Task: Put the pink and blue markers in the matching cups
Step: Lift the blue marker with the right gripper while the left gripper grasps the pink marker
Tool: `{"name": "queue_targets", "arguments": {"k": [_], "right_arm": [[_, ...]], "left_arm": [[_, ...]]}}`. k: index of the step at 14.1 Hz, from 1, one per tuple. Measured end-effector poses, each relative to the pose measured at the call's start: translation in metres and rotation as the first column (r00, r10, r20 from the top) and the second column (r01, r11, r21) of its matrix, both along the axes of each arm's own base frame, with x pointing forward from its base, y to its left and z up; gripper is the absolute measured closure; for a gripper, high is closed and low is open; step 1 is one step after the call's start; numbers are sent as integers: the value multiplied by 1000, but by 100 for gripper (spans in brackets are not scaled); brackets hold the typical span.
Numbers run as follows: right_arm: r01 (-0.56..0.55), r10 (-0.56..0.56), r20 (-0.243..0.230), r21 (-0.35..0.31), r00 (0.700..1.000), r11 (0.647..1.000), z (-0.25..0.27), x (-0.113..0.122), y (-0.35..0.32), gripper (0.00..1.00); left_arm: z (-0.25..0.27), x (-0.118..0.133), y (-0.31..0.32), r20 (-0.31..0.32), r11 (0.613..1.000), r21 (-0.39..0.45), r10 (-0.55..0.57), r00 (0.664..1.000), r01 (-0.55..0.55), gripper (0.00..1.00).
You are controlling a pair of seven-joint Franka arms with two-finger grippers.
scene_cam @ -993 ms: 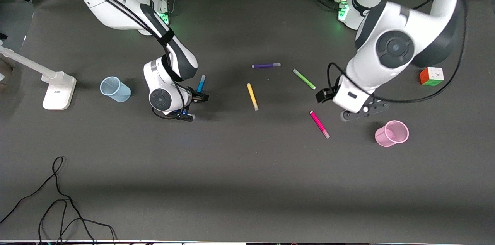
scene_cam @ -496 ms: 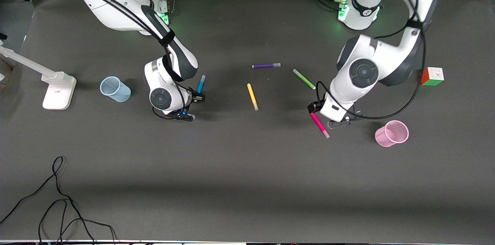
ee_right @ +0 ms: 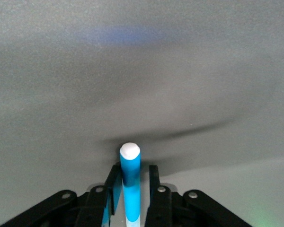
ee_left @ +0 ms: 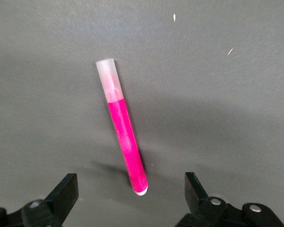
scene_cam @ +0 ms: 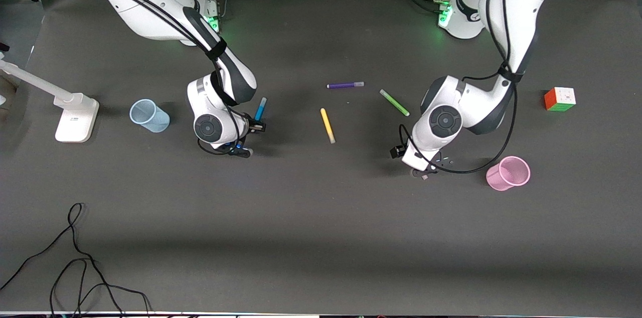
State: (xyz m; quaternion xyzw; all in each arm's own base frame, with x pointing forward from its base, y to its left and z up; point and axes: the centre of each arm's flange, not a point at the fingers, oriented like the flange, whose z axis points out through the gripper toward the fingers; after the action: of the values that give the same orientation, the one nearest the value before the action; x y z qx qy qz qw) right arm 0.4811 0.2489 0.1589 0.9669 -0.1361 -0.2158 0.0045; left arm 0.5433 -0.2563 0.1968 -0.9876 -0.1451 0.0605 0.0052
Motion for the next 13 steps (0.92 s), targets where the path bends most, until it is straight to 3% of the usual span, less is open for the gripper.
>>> {"name": "queue_targets", "arguments": {"k": [3, 5, 7, 8, 10, 12, 13], "right_arm": [[3, -3, 1, -1, 1000, 1000, 0, 1, -1, 74], [5, -5, 4, 0, 1000, 1000, 1, 2, -2, 83], [8, -8, 10, 0, 1000, 1000, 4, 4, -3, 83], [9, -9, 14, 1, 1000, 1000, 8, 6, -4, 83], [11, -11, 18, -2, 1000, 1000, 32, 17, -18, 83], [-21, 20, 49, 22, 999, 1000, 77, 39, -59, 83], [-35, 32, 80, 40, 996, 999, 104, 50, -87, 83]], "left_arm": [[-14, -1, 0, -3, 1000, -3, 3, 1000, -3, 0], [-16, -1, 1, -4, 1000, -1, 7, 1000, -7, 4], [-15, -1, 0, -4, 1000, 0, 16, 1000, -16, 26], [-15, -1, 0, -4, 1000, 1, 21, 1000, -21, 26], [-16, -1, 0, -5, 1000, 2, 24, 1000, -24, 39], [-17, -1, 0, -5, 1000, 2, 27, 1000, -27, 41], [-17, -1, 0, -5, 1000, 3, 27, 1000, -27, 56]]}}
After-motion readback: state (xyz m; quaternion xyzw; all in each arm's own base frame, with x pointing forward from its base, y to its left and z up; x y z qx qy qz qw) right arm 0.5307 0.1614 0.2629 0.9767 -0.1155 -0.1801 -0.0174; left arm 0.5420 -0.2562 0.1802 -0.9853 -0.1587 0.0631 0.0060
